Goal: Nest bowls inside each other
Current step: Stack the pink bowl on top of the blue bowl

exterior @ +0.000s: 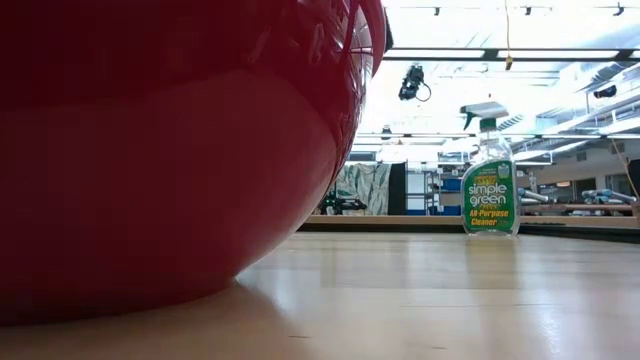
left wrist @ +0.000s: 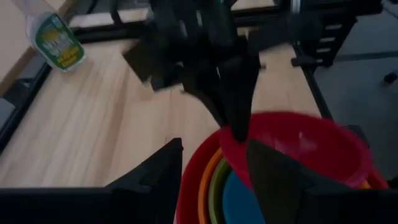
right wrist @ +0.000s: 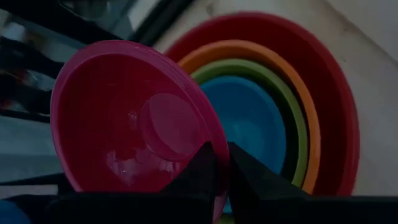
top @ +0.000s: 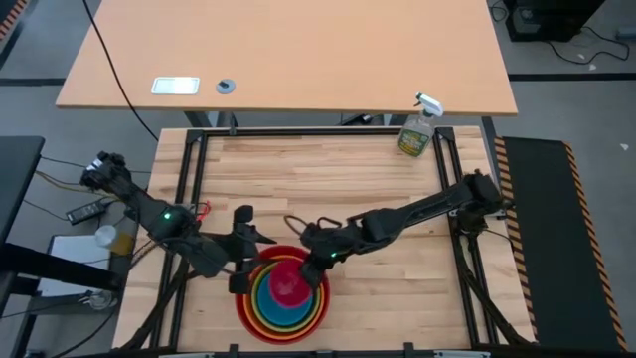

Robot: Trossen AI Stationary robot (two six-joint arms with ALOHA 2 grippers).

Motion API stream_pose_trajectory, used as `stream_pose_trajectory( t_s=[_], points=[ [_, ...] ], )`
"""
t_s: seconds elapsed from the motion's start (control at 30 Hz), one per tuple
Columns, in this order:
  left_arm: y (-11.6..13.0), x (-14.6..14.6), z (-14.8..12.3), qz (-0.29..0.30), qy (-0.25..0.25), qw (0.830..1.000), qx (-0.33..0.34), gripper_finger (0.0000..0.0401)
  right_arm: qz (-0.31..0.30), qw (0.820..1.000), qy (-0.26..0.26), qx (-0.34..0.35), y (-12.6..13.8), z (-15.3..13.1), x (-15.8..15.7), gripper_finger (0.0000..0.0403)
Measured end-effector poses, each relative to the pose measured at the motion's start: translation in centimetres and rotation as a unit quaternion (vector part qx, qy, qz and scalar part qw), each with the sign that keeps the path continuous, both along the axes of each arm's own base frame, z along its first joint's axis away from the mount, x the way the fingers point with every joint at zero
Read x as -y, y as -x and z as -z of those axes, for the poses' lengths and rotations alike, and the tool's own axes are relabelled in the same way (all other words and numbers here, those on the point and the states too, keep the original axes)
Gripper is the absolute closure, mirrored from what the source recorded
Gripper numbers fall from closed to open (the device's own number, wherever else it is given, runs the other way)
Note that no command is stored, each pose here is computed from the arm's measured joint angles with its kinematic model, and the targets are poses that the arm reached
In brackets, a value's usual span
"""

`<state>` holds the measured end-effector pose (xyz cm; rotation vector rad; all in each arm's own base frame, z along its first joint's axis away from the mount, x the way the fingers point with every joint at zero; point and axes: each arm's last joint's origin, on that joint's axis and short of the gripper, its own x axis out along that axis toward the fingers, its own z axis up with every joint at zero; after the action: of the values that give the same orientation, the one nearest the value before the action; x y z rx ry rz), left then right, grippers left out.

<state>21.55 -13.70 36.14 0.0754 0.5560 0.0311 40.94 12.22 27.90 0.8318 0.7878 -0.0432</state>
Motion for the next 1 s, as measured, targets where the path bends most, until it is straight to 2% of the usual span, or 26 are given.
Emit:
stream_pose_trajectory(
  t_s=[0.23,0.4,0.63,0.87,1.0],
  points=[
    [1.4,-0.2,-1.1,0.003,0.007,1.000,0.025,0.0221,-0.030,0.999,0.011,-0.042,-2.7,1.6,-1.5,0.0369],
    [1.8,-0.1,-1.4,0.005,0.007,0.999,0.033,0.0221,-0.036,0.998,0.015,-0.044,-4.3,2.2,-2.0,0.0369],
    [2.0,0.0,-1.4,0.014,-0.004,0.999,0.033,0.0221,-0.037,0.992,0.037,-0.114,-4.8,4.2,-2.1,0.0369],
    [1.9,-0.2,-1.4,0.012,-0.032,0.999,0.034,0.0221,-0.025,0.988,0.074,-0.130,-4.5,4.9,-1.7,0.0369],
    [1.7,-0.6,-1.5,0.003,-0.032,0.999,0.035,0.0221,-0.045,0.989,0.060,-0.131,-4.6,4.9,-1.3,0.0368]
  ],
)
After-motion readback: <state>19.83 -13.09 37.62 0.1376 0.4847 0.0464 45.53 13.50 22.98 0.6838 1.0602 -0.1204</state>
